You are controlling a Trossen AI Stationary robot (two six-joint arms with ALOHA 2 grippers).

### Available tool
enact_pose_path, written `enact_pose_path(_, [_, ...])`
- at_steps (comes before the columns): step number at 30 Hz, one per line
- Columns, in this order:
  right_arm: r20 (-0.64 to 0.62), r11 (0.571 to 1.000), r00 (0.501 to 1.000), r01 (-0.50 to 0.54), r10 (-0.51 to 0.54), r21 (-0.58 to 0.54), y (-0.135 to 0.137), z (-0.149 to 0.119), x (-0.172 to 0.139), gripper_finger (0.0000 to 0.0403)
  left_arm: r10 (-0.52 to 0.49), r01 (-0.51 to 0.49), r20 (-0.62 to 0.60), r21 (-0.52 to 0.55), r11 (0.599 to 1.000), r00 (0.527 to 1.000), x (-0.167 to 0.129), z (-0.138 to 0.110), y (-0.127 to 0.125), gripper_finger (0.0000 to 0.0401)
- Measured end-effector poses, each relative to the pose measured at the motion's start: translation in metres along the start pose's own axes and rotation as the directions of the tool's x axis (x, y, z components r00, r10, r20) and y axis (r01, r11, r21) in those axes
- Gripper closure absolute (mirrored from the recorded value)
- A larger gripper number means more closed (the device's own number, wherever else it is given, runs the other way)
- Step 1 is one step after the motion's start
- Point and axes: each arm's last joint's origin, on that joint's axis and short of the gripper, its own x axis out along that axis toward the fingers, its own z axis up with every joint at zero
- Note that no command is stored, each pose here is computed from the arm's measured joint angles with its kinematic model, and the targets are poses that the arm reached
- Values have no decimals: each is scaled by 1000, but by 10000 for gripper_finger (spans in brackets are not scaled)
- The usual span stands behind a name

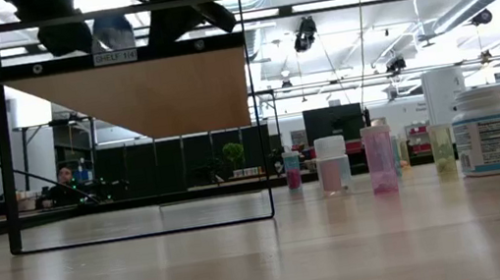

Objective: Pick and place medicine bottles onto shelf by color
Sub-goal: Put the dark blue tablet bottle on the shelf

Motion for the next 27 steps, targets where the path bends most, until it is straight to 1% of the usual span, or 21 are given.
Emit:
enact_pose_path(4, [5,1000,1000,-15,15,-1,1,3,-12,394,2,-2,-12,1,1000,1000,1,-2,0,400])
enact_pose_path(7, [-25,1000,999,-30,30,-5,-1,2,-19,394,-2,2,-15,0,1000,1000,2,-3,0,400])
enact_pose_path(13, [-124,980,972,-198,197,1,3,-1,-33,394,-109,109,-42,-4,994,993,1,-4,-3,400])
enact_pose_path(15, [-144,974,964,-225,221,-7,7,-5,-33,394,-148,148,-55,-10,989,987,1,-4,-4,400])
enact_pose_path(17, [-161,973,962,-229,222,-23,11,-9,-29,394,-195,194,-57,-15,981,979,3,-5,-5,400])
enact_pose_path(19, [-164,972,961,-231,224,-30,15,-13,-22,394,-219,217,-54,-26,976,974,8,-7,-6,400])
enact_pose_path(23, [-157,977,966,-212,204,-36,17,-16,-10,394,-215,213,-46,-36,976,976,14,-8,-6,400])
enact_pose_path(27, [-121,975,969,-222,216,-34,19,-14,-6,394,-164,162,-34,-35,986,986,14,-8,-4,400])
